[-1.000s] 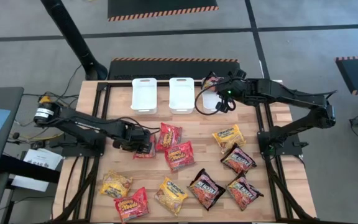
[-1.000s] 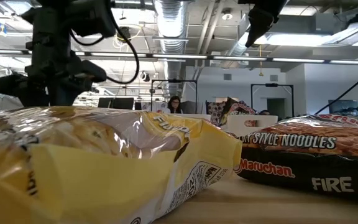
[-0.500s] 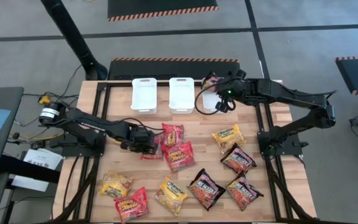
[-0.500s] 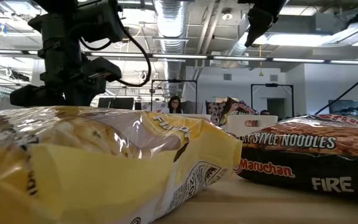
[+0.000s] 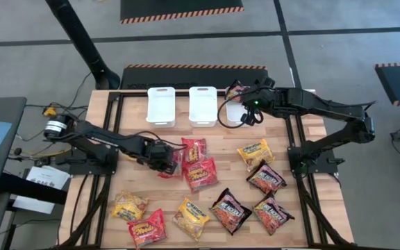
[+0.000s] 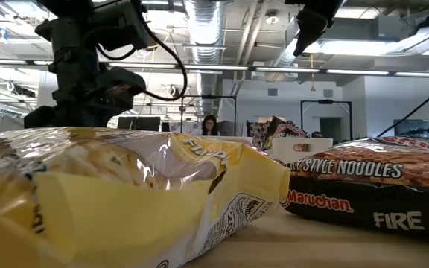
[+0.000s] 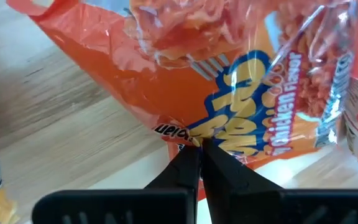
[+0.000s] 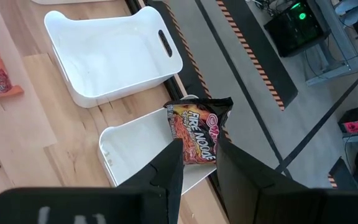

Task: Sort Maruchan noodles
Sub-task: Put the orange noodle pack into the left white bin

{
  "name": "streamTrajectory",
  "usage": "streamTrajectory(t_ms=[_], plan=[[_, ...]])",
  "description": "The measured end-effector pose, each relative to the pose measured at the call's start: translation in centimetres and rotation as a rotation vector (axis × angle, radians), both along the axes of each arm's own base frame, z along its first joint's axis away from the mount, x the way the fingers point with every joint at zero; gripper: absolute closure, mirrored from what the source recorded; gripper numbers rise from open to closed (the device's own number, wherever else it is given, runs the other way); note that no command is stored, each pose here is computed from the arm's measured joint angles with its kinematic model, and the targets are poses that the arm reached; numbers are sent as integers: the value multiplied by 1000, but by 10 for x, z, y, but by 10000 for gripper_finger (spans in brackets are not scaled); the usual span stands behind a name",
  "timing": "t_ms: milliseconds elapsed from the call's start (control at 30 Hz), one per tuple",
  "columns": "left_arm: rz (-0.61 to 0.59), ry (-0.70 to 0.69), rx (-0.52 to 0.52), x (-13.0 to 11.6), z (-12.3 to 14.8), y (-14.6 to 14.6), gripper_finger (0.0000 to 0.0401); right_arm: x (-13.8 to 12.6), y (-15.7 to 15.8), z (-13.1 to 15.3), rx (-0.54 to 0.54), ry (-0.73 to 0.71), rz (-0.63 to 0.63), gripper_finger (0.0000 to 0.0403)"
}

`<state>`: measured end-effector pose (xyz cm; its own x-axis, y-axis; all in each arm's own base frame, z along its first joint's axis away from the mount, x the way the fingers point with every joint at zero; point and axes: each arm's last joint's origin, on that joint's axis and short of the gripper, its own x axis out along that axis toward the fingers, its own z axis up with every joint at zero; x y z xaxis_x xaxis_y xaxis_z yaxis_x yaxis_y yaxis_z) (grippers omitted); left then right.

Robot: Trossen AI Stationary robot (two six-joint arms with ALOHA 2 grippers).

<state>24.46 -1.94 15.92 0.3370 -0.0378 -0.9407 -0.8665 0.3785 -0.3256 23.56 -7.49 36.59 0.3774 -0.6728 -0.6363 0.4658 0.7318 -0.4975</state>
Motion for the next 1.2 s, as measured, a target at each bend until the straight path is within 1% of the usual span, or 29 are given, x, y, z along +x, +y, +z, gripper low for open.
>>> streamTrajectory(t_ms=[133,233,400,533,633,800,967,1200], plan=[[-10,-56,30,-5,13,1,401,0,0,0,0,0,0,282],[-13,-133,92,-9,28,3,401,0,0,0,0,0,0,282],[-57,-238,210,-19,51,7,401,0,0,0,0,0,0,282],[-89,-290,293,-25,63,9,401,0,0,0,0,0,0,282],[-109,-316,325,-29,69,10,401,0,0,0,-1,-2,0,282],[-154,-329,340,-31,73,10,401,0,0,0,-1,-3,0,282],[-224,-328,300,-30,72,8,401,1,0,1,-2,-9,0,282],[-204,-317,277,-29,70,12,401,1,0,1,-2,-9,0,282]])
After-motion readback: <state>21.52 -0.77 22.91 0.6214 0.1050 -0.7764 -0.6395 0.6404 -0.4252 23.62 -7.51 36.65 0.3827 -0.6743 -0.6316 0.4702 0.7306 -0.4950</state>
